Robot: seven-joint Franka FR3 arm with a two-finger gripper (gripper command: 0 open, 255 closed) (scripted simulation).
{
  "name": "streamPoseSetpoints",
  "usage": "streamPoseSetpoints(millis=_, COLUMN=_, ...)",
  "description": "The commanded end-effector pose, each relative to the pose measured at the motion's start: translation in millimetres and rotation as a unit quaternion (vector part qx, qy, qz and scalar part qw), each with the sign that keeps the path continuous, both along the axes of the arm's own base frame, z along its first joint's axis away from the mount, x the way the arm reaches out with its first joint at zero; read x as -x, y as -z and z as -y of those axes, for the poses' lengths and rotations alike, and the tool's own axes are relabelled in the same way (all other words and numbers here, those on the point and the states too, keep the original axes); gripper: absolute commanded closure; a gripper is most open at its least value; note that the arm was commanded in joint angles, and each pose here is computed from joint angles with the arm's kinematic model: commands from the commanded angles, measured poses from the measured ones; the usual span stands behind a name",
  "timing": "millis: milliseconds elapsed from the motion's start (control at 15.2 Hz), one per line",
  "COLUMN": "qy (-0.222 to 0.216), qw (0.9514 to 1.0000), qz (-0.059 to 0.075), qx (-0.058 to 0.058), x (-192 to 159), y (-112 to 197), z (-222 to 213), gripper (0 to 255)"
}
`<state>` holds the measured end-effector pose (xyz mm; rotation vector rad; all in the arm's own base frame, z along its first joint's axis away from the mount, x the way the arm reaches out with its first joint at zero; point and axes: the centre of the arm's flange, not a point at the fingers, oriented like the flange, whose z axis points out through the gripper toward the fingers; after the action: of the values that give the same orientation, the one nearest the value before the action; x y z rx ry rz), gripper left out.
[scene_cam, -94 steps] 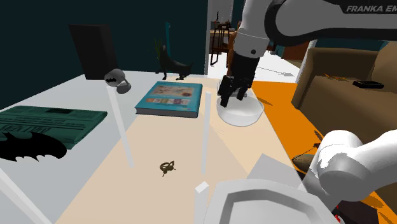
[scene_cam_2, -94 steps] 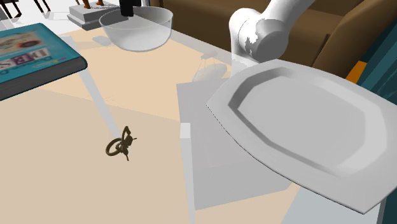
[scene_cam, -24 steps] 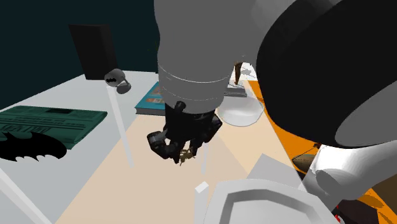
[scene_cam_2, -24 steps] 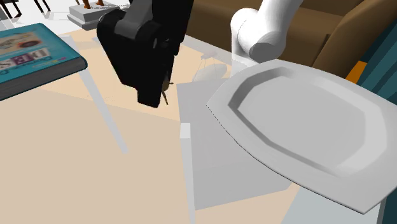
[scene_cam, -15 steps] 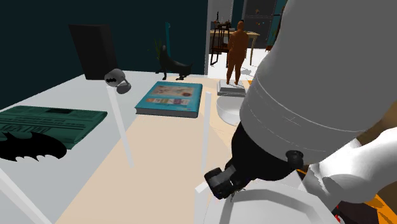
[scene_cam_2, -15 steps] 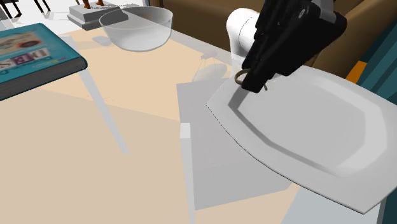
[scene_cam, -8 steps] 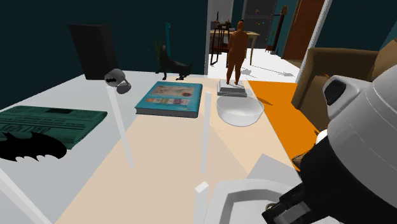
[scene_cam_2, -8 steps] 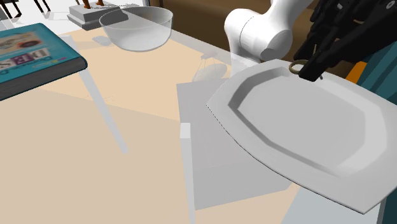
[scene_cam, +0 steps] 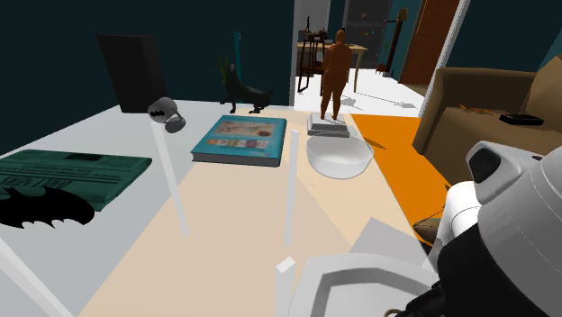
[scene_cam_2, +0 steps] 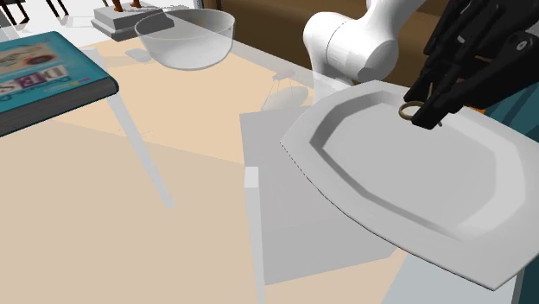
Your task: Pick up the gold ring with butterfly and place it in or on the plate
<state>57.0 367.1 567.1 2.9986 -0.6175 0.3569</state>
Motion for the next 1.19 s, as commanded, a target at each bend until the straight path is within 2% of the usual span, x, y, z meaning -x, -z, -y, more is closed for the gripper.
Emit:
streamPoseSetpoints(millis=0, qy=-0.014, qw=0.9997, qz=0.010, qx=0.017, x=11.4, y=21.2, z=-8.6, gripper=255)
streamPoseSetpoints(millis=330, qy=-0.014, qw=0.9997, qz=0.010, qx=0.017, x=11.4, y=44.7, z=-8.6, gripper=255)
streamPoseSetpoints(millis=792, qy=-0.014, qw=0.9997, qz=0.010, qx=0.017, x=11.4, y=44.7, z=-8.6, gripper=255)
streamPoseSetpoints(millis=858, qy=-0.014, qw=0.9997, qz=0.010, qx=0.017, x=8.2, y=38.5, z=-10.6, gripper=0)
streamPoseSetpoints(millis=1122, qy=-0.014, qw=0.9997, qz=0.010, qx=0.017, x=14.3, y=40.2, z=-13.8, gripper=0)
